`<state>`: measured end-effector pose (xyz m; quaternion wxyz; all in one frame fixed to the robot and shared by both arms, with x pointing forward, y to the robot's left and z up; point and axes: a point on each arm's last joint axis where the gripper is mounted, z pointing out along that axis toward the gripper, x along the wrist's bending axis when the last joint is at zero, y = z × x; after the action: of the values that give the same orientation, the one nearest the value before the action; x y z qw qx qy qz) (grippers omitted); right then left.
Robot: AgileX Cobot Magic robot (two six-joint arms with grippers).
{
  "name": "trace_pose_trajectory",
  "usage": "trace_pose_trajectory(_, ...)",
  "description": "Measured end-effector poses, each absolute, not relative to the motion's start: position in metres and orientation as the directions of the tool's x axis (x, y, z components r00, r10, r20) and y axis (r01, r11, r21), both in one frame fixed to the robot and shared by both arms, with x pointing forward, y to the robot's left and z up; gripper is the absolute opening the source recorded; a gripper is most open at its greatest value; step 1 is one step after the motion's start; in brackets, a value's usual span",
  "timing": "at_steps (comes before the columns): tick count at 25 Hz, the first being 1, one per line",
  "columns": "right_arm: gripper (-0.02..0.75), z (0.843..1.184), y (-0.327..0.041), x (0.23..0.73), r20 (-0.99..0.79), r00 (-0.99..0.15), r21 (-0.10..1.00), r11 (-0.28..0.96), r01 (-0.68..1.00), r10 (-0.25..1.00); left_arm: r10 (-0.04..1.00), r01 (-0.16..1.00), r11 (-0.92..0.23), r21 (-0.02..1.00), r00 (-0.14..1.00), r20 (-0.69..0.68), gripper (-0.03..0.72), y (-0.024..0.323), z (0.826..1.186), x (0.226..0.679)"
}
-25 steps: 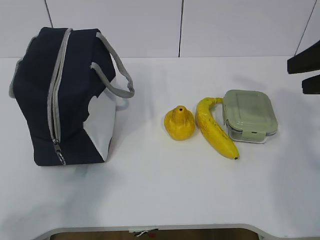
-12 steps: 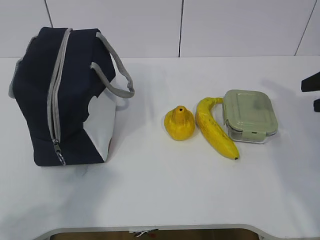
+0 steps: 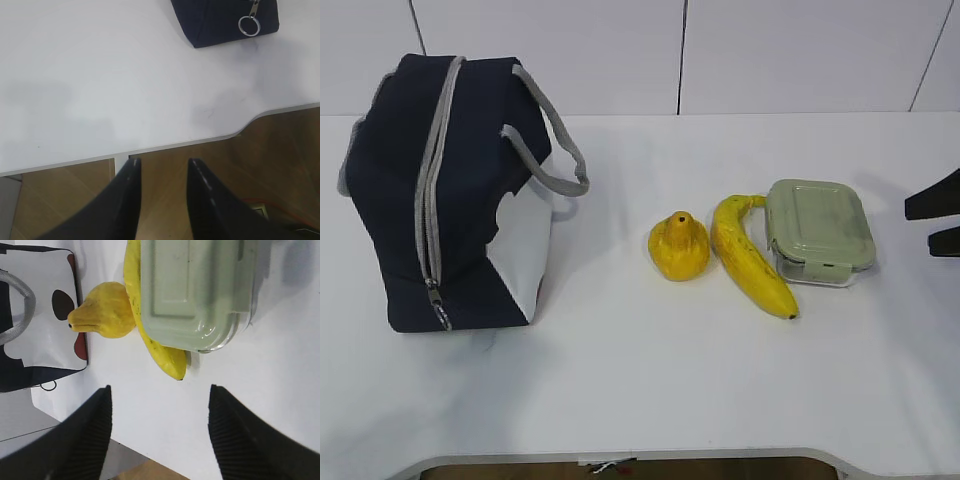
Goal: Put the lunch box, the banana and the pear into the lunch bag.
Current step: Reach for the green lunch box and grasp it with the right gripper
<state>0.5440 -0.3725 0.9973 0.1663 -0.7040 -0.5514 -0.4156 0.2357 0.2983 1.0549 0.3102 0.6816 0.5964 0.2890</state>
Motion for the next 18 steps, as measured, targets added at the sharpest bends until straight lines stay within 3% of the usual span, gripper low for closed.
trace_pose_trajectory(11, 0.49, 1.003, -0.375, 0.55, 0.77, 0.028, 0.251, -0.343, 0.905, 0.637, 0.992, 0.634, -0.096, 0.768, 0.122, 0.024, 0.246, 0.298, 1.055, 0.236)
trace_pose_trajectory(18, 0.599, 1.001, -0.383, 0.567, 0.778, 0.059, 0.23, -0.371, 0.9, 0.626, 0.992, 0.634, -0.097, 0.767, 0.121, 0.025, 0.246, 0.298, 1.055, 0.236)
